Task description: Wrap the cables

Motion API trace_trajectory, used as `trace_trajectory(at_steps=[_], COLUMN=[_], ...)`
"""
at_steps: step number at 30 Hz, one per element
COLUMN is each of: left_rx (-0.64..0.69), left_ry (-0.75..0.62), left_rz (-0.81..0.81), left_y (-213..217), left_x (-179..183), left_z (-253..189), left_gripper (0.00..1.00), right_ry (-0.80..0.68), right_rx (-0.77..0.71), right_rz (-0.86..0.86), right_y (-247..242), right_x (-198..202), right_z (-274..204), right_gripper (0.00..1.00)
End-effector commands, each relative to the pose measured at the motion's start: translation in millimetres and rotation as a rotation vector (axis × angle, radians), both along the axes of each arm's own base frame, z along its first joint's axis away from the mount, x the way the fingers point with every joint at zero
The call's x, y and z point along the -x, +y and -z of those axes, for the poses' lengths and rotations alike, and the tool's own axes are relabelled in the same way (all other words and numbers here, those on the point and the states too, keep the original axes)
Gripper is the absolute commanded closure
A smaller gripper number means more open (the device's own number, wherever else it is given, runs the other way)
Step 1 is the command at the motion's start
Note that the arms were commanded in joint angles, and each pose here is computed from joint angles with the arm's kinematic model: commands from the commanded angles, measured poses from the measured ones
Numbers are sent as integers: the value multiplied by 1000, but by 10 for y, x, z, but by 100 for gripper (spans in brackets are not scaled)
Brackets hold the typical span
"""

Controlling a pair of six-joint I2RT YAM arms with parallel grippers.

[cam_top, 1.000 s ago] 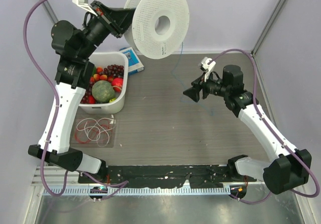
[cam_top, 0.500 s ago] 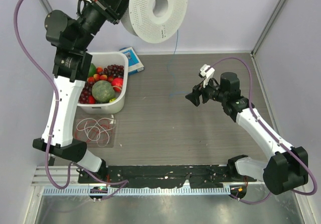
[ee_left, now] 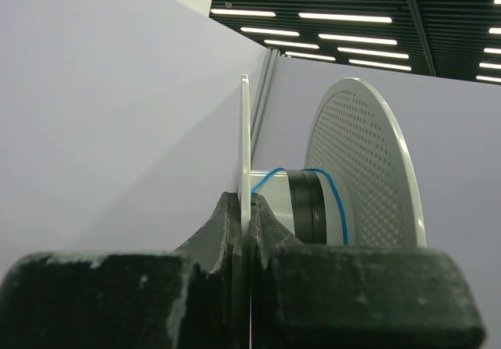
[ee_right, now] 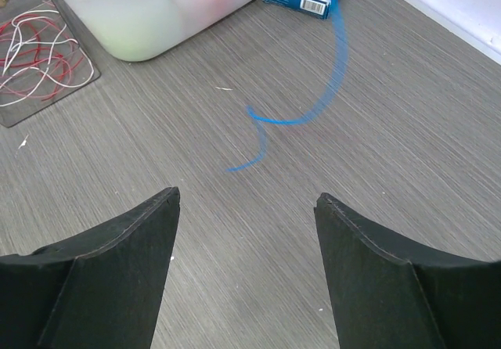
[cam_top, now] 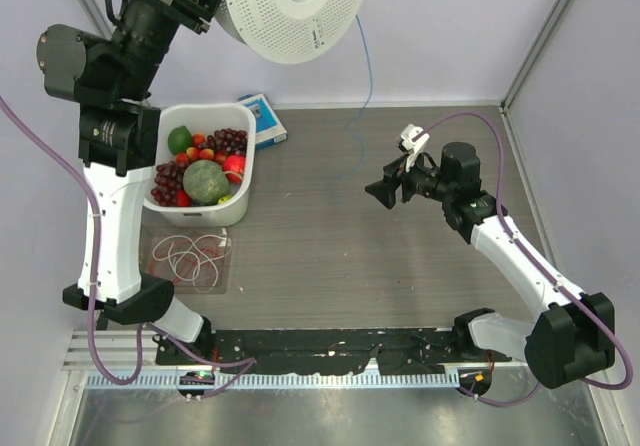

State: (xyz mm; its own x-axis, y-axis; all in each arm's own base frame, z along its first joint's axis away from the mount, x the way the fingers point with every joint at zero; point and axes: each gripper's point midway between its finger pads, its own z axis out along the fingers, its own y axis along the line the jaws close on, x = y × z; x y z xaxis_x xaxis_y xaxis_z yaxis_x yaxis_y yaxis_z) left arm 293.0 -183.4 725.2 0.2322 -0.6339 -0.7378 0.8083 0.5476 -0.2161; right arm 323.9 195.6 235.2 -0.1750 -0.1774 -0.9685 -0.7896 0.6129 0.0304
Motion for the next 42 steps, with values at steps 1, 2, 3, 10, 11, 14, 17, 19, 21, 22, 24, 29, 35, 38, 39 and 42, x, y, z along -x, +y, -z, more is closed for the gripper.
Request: trace_trajectory(at_steps=[1, 2, 3, 10, 11, 14, 17, 19, 21, 22, 24, 29, 35, 38, 39, 42], left_rx=[84, 83, 85, 89, 90, 98, 100, 103, 107, 112, 122, 140, 139, 136, 134, 128], left_ry=[-93, -92, -94, -86, -82, -77, -66, -62, -59, -58, -51, -40, -25, -18, -19, -16], left_rz=[-15, -16, -19, -43, -46, -47, -57, -63, -65, -66, -54, -39, -31, -33, -37, -42], left_y=[145, 144, 151, 175, 176, 181, 197, 202, 202, 209, 198, 166, 143, 137, 141, 140], left_x=[219, 213, 219, 164, 151, 154, 128, 110, 96, 87, 78, 36, -9, -24, -29, -39], left_z=[-311, -307, -313, -288, -278, -268, -233, -215, -209, -212, -214, -208, -160, -132, -126, -112], left_gripper=[100, 100, 100, 100, 100, 100, 100, 100, 100, 100, 100, 100, 100, 100, 100, 100], right_ry=[-96, -92, -93, -58, -50, -38, -39, -45, -57, -85, -121, -179, -191, -205, -196, -195], right_rx=[-50, -51, -53, -73, -79, -82, -90, -101, -111, -115, -109, -86, -65, -70, -68, -83], right_rz=[-29, -32, -41, -94, -101, -134, -146, -121, -62, -2, 76, 157, 157, 132, 120, 99], right_y=[50, 63, 83, 279, 311, 455, 578, 606, 581, 538, 466, 388, 483, 571, 605, 686], right_x=[14, 12, 29, 126, 135, 205, 211, 148, 27, -99, -263, -517, -790, -888, -912, -985], right_z=[-354, -342, -351, -281, -272, -220, -180, -175, -137, -153, -117, -38, 77, 55, 106, 94], right_gripper=[25, 25, 25, 25, 25, 25, 25, 25, 25, 25, 25, 25, 26, 26, 26, 26])
